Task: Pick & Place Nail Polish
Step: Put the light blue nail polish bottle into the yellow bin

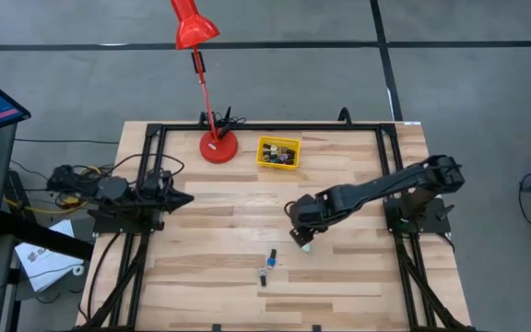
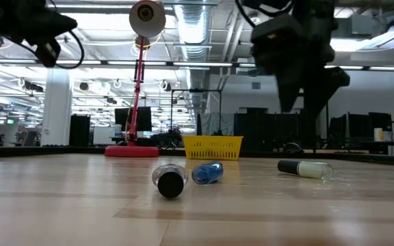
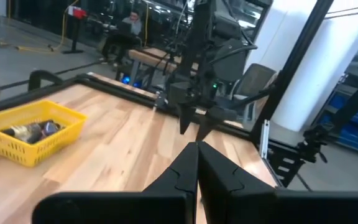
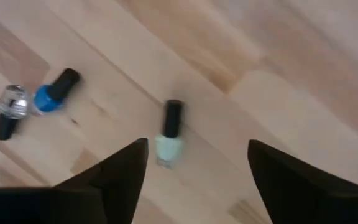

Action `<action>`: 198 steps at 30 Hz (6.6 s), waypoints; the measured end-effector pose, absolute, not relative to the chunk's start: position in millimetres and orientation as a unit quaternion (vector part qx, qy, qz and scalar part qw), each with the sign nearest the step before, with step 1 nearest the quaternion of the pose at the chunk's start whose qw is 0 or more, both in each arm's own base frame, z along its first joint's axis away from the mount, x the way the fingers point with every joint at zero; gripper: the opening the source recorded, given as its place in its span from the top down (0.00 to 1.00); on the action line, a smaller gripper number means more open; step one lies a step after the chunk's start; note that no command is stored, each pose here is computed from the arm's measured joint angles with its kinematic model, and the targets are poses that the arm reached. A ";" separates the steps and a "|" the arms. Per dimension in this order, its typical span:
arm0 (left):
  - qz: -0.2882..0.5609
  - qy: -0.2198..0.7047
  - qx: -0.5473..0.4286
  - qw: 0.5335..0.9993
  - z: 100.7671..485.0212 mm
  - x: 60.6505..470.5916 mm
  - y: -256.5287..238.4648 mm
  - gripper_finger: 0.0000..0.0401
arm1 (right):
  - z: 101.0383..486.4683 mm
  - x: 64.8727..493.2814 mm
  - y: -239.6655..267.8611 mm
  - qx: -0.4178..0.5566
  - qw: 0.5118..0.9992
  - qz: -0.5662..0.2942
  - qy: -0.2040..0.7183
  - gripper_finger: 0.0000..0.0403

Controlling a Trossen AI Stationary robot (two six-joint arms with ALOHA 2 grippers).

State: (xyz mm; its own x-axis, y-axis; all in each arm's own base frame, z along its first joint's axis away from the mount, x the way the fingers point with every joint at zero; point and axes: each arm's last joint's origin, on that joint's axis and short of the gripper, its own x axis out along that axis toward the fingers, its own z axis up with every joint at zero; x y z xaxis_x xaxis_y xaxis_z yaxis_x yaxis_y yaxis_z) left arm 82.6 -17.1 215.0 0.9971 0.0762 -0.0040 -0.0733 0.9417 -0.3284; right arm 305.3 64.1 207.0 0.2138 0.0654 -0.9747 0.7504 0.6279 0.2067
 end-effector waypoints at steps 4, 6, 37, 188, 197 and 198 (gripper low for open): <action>0.036 -0.001 -0.172 0.984 197.3 84.3 -18.1 1.00 | 190.1 319.4 75.9 0.365 0.702 -0.233 0.565 0.32; 0.034 -0.007 -0.184 0.982 188.4 86.5 -19.0 1.00 | 182.3 324.6 80.3 0.373 0.700 -0.227 0.565 0.32; 0.024 -0.024 -0.151 0.988 171.5 94.0 -22.0 1.00 | 136.7 332.2 97.3 0.332 0.640 -0.277 0.636 0.69; 0.019 -0.038 -0.159 0.986 175.4 97.5 -23.5 1.00 | 144.1 362.3 33.5 0.055 0.915 -0.365 0.163 0.39; 0.019 -0.035 -0.158 0.987 175.1 98.1 -23.6 1.00 | 102.4 371.8 4.7 0.113 0.893 -0.406 0.155 0.39; 0.019 -0.035 -0.158 0.987 175.0 98.1 -23.7 1.00 | 100.7 372.2 2.1 0.116 0.894 -0.404 0.158 0.39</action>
